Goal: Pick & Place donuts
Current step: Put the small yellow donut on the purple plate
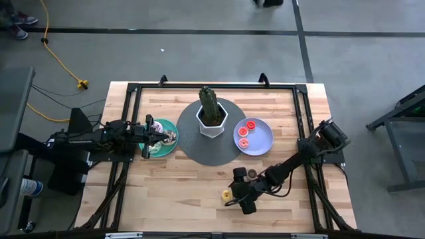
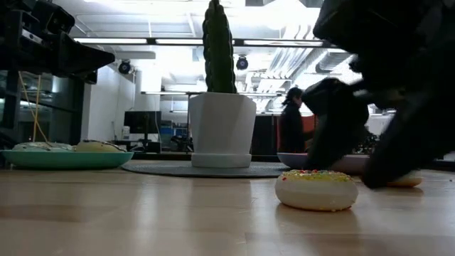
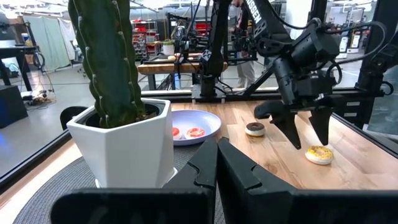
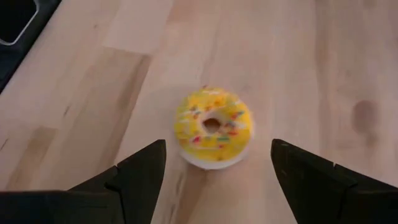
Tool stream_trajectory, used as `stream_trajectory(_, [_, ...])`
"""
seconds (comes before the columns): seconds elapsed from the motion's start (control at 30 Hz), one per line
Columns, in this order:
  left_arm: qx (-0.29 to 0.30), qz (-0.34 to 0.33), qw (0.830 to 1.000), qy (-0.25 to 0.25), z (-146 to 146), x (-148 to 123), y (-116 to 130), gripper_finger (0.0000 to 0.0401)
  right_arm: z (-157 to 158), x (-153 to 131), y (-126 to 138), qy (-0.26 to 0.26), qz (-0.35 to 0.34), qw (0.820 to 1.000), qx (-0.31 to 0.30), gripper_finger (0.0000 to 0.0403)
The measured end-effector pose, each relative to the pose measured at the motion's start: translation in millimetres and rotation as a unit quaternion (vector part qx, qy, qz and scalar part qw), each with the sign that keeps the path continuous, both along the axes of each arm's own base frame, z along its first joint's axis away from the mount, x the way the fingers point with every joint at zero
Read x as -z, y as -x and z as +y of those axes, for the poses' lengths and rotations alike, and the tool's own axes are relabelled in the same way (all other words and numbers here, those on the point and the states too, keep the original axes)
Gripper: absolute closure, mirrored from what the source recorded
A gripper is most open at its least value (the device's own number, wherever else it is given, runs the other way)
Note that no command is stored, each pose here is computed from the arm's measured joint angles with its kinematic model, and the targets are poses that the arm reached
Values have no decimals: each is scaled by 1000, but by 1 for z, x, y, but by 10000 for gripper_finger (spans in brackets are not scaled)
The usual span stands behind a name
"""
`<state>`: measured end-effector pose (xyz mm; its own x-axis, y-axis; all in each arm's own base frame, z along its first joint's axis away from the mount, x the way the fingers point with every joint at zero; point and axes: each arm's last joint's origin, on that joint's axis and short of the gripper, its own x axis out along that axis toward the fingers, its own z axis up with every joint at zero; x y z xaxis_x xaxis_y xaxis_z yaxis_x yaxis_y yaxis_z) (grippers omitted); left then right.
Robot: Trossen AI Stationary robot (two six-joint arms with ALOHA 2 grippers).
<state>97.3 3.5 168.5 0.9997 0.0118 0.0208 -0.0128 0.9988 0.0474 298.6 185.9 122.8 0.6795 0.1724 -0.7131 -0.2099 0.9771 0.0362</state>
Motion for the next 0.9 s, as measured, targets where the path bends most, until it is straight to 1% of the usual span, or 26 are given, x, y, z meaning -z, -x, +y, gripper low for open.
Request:
stream_trajectory(0.17, [0, 0, 1000, 0, 0, 0, 0, 400, 4, 10, -2, -14, 3, 1000, -13, 120])
stream_trajectory(0.37, [0, 0, 1000, 0, 0, 0, 0, 400, 4, 17, -6, -17, -3, 1000, 5, 120])
stream_trajectory(0.7, [0, 0, 1000, 0, 0, 0, 0, 400, 11, 22, -16, -24, -11, 1000, 4, 120])
stream_trajectory(0.9, [0, 0, 1000, 0, 0, 0, 0, 400, 11, 23, -17, -20, -10, 1000, 5, 126])
